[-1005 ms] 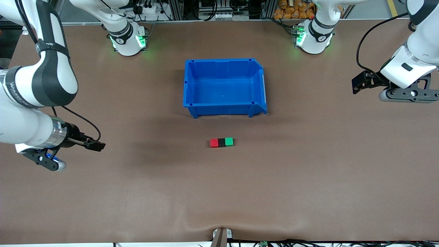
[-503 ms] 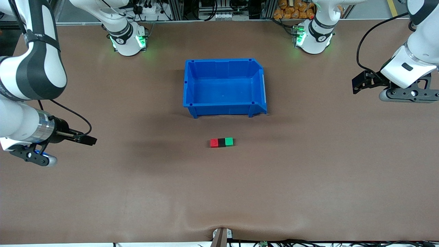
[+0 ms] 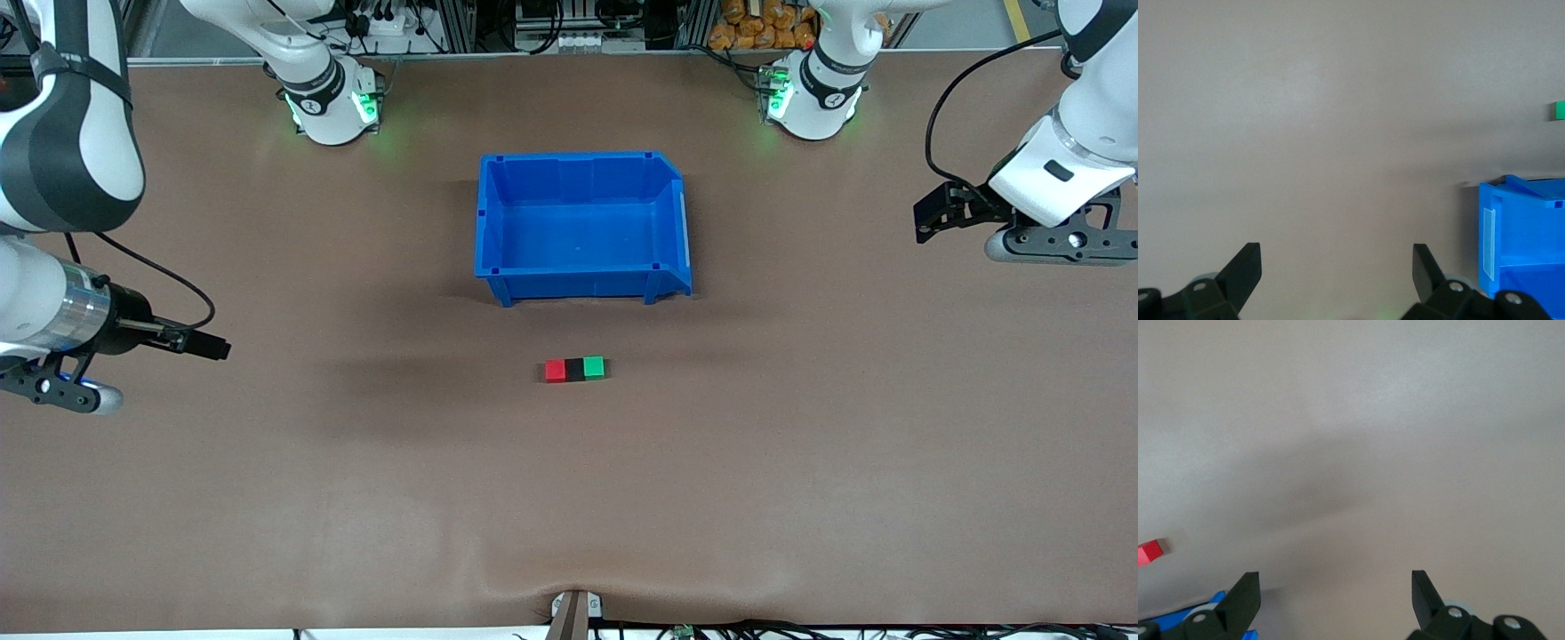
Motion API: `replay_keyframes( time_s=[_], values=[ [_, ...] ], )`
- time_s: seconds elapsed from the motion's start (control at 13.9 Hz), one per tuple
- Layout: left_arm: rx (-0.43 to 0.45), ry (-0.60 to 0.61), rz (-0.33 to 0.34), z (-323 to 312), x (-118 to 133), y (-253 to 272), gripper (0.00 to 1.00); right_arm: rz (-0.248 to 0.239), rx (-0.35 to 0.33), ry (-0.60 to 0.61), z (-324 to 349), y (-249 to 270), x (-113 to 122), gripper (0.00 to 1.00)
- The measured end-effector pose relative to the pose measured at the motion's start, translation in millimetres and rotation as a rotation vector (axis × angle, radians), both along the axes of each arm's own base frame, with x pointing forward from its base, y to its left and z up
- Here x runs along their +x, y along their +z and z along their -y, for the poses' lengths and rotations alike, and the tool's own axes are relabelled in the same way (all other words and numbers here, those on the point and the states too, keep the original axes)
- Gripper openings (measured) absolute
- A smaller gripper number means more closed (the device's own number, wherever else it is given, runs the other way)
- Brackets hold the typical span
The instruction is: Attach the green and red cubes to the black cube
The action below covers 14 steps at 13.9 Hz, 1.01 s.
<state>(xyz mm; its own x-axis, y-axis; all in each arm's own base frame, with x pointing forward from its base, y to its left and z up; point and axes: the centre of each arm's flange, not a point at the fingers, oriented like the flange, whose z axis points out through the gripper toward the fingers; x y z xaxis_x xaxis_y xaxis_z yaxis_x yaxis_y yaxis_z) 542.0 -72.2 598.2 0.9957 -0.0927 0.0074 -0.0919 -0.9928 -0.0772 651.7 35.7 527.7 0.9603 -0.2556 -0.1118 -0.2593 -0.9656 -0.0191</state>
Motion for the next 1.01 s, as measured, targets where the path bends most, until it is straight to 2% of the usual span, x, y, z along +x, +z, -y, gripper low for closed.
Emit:
replay_keyframes(
  time_s=[0.22,1.01],
  values=[
    [0.0,-0.004,0.0,2,0,0,1.0,0.014,0.003,0.056,6,15,-6,1.0],
    [-0.004,-0.021,0.031,8,1,15,1.0,0.054,0.006,0.106,14,60,-28,1.0]
  ],
)
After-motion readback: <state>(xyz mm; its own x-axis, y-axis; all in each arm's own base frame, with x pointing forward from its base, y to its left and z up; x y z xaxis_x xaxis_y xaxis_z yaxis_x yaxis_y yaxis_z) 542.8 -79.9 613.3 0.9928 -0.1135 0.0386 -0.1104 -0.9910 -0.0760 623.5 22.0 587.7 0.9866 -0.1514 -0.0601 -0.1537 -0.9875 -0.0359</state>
